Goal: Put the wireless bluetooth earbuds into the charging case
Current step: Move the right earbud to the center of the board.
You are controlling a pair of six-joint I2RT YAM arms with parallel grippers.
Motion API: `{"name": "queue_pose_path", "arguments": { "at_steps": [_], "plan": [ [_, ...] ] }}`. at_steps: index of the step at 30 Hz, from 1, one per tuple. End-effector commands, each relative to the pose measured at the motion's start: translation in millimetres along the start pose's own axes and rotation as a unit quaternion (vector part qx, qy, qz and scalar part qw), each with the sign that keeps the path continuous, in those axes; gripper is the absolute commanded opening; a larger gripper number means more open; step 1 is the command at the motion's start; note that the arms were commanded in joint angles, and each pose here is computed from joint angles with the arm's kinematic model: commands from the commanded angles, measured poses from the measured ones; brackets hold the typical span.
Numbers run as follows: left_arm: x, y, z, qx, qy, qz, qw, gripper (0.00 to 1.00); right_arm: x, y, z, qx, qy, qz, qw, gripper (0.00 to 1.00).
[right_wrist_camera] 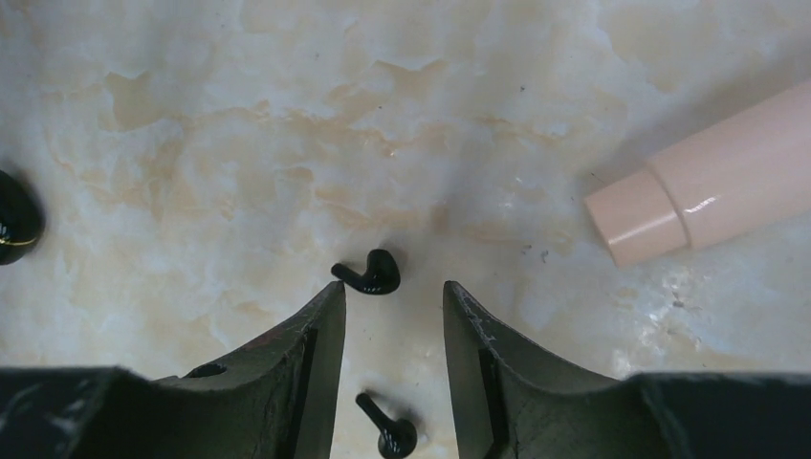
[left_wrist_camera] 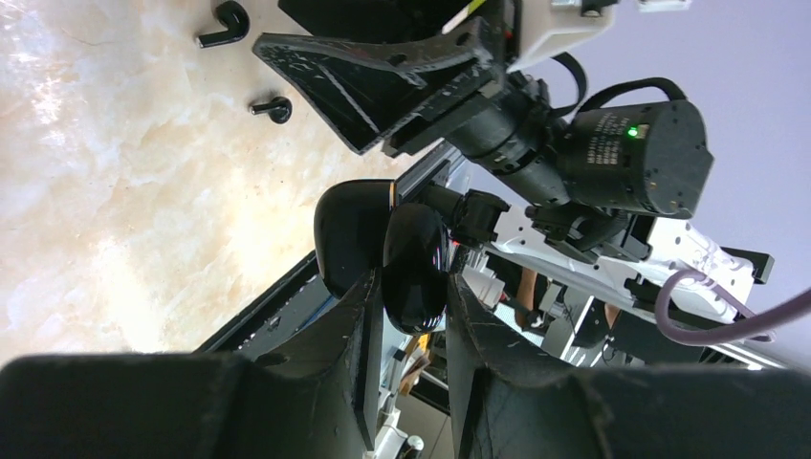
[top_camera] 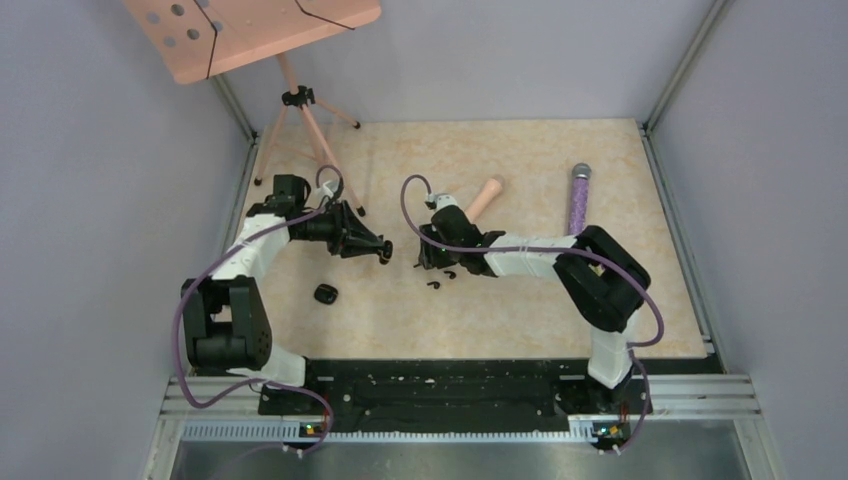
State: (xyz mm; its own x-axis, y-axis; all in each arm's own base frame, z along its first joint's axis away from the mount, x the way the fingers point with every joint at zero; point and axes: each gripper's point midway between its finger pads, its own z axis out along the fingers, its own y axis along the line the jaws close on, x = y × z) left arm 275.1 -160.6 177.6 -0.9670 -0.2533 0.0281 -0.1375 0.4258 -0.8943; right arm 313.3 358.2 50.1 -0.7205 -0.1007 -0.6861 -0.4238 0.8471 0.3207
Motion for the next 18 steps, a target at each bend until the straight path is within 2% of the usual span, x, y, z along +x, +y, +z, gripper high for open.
{"name": "queue_pose_path", "arguments": {
  "at_steps": [1, 10, 18],
  "plan": [
    [2.3, -5.8, -10.6, 0.013, -0.012, 0.018, 1.000, 0.00, -11.4, 11.9, 18.1, 0.012, -0.015, -0.004, 1.000, 0.42],
    [3.5, -4.8, -12.6, 0.015, -0.012, 0.017, 1.000, 0.00, 0.9, 5.6, 23.0, 0.052, -0.007, -0.038, 0.998, 0.42],
    [5.4, -4.9, -12.9, 0.017, -0.010, 0.018, 1.000, 0.00, 16.0, -21.5, -0.6, 0.093, 0.005, -0.074, 0.993, 0.38]
  ]
}}
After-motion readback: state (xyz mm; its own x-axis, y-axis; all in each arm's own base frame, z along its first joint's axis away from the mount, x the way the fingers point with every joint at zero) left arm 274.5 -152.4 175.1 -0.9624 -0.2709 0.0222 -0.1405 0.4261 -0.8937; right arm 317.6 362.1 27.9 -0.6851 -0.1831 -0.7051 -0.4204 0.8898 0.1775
